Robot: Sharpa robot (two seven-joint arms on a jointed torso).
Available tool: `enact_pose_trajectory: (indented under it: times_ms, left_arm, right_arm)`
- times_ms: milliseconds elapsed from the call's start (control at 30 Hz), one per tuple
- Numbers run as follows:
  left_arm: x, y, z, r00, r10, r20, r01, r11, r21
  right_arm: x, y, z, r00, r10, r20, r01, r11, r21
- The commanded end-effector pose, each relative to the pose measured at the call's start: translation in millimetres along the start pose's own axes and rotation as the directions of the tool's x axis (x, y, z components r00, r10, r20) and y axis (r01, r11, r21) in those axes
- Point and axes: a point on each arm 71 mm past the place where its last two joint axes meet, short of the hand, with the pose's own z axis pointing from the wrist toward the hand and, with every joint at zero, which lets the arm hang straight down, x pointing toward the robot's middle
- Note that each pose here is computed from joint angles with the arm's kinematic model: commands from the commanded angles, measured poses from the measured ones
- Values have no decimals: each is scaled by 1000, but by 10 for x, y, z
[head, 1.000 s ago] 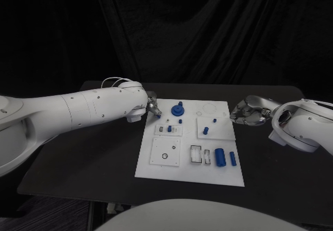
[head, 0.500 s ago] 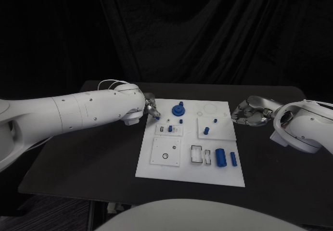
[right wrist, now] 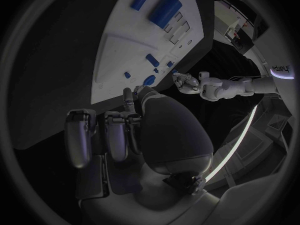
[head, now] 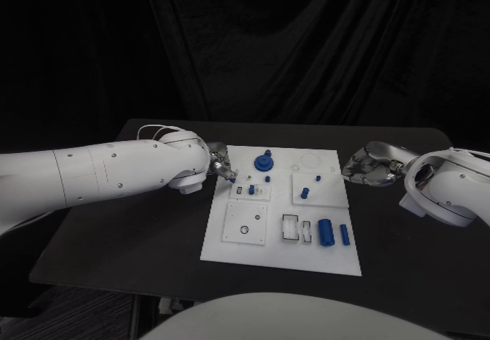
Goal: Assemble the parts on the task board
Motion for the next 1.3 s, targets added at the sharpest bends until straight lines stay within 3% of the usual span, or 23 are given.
enact_pose_trajectory:
  times_ms: [33, 467, 667, 1300]
  left_arm:
    - [3, -29, -18, 999, -25, 25, 25, 1000, 12]
    - [151, -53, -5, 999, -32, 6, 31, 999, 27]
    - [234, -25, 31, 999, -33, -9, 33, 999, 19]
    - [352, -49, 15, 999, -35, -29, 36, 999, 38]
  right_arm:
    - [4, -13, -7, 1000, 5, 10, -5, 1000, 15]
    - [4, -6, -6, 1000, 5, 13, -5, 1000, 13]
    - [4, -4, -5, 1000, 5, 13, -5, 1000, 13]
    - [1, -15, -4, 1000, 5, 13, -5, 1000, 15]
